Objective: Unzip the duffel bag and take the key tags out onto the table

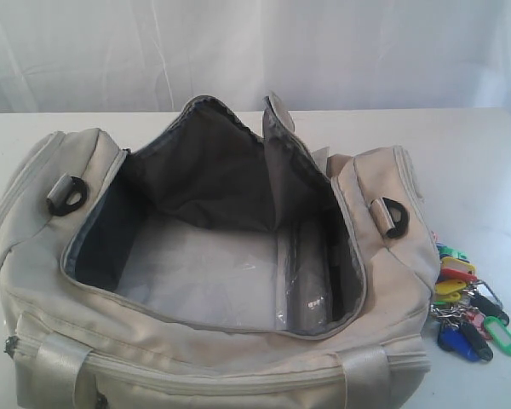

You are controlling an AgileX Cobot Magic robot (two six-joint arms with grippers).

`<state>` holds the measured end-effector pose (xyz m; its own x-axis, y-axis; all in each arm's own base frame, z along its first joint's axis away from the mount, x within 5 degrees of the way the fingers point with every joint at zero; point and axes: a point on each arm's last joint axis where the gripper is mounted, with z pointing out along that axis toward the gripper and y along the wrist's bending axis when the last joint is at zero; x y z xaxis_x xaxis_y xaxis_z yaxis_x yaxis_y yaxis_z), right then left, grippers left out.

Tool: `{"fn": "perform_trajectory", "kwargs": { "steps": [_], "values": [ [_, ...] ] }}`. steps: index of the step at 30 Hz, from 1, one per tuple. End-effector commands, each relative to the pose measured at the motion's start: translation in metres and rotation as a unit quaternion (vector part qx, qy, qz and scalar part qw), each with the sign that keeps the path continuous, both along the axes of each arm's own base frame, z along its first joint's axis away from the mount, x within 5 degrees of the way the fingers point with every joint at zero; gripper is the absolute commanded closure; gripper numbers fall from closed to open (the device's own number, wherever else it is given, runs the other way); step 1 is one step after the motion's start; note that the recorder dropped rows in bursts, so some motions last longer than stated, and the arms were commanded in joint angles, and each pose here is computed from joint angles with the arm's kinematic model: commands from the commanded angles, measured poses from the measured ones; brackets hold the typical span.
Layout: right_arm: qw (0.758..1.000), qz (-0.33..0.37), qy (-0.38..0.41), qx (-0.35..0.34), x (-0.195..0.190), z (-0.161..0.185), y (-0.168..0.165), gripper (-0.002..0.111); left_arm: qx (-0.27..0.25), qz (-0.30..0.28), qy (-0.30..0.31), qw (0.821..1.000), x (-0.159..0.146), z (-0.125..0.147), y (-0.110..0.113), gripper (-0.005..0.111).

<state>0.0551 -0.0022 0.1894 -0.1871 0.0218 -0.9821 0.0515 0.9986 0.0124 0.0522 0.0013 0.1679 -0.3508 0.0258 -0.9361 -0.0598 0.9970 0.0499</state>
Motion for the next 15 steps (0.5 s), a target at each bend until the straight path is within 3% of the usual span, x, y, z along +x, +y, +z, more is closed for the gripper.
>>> {"fn": "perform_trajectory", "kwargs": {
  "steps": [1,15],
  "values": [
    [1.0,-0.004,-0.005,-0.001,-0.0001,-0.0003,-0.0005,0.108,0.0,0.001,0.001,1.0,-0.0002,-0.0012,0.0,0.107],
    [1.0,-0.005,0.004,0.009,-0.0004,-0.0021,-0.0004,0.108,0.0,0.001,-0.001,1.0,-0.0001,-0.0008,0.0001,0.107]
  ]
}}
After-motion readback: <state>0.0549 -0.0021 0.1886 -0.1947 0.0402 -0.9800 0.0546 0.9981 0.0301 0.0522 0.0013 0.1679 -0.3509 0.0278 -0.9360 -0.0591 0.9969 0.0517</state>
